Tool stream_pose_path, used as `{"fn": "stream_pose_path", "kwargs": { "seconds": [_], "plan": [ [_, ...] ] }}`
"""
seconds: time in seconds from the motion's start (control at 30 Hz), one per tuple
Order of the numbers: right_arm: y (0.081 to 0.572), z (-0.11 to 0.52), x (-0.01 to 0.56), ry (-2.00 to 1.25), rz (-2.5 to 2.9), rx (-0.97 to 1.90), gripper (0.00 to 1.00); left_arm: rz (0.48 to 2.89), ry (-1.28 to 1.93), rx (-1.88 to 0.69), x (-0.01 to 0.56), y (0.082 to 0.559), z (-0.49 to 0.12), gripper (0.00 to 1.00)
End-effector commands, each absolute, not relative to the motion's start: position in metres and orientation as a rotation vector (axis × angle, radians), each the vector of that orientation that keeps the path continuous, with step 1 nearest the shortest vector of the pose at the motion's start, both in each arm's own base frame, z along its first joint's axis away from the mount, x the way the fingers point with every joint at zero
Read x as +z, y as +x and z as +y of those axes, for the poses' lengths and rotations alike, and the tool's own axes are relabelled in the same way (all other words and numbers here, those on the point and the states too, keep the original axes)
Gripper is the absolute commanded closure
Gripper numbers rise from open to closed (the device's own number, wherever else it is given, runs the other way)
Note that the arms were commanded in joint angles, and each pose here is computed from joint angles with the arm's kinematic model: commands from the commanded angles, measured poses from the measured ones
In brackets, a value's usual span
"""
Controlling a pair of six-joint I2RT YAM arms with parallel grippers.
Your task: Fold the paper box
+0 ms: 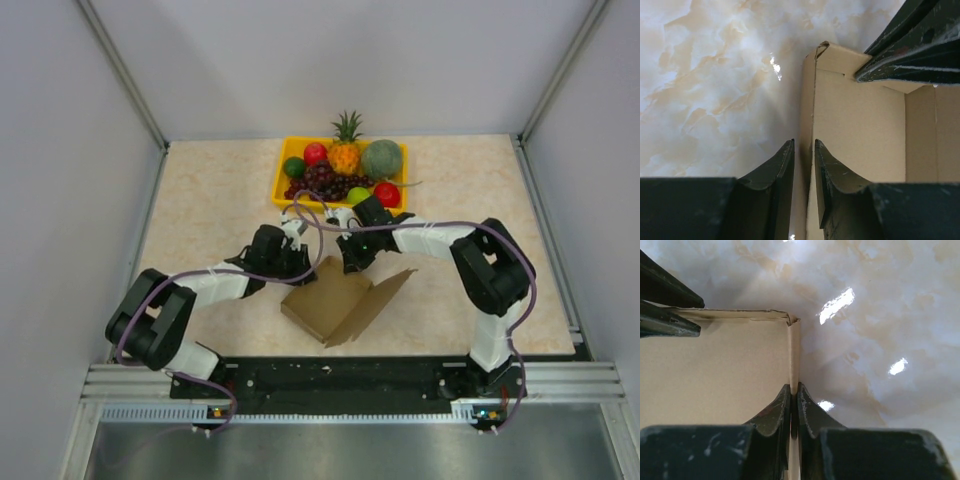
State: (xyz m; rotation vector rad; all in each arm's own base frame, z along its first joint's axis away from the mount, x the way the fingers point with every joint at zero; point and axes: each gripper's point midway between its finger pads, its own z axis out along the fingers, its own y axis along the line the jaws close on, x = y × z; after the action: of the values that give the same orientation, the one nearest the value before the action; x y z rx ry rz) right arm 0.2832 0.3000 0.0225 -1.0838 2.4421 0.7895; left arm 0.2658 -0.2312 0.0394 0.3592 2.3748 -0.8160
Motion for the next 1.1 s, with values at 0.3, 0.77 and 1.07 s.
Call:
{"fn": "stream_pose_path", "kwargs": {
  "seconds": [0.3, 0.77, 1.07],
  "plan": [
    [0.311, 0.268, 0.021, -0.922, 2.077, -0.178, 1.0, 2.267, 0.362, -0.891, 0.062, 0.277, -0.25, 0.71],
    [0.284, 0.299, 0.011, -0.913, 2.215, 0.201, 0.82, 2.266, 0.384, -0.892, 0.062, 0.269, -0.247, 0.65],
    [0.272, 0.29, 0.036, -1.052, 2.341, 0.384, 0.7, 2.287, 0.401, -0.873, 0.056, 0.269, -0.245, 0.63]
  ]
}}
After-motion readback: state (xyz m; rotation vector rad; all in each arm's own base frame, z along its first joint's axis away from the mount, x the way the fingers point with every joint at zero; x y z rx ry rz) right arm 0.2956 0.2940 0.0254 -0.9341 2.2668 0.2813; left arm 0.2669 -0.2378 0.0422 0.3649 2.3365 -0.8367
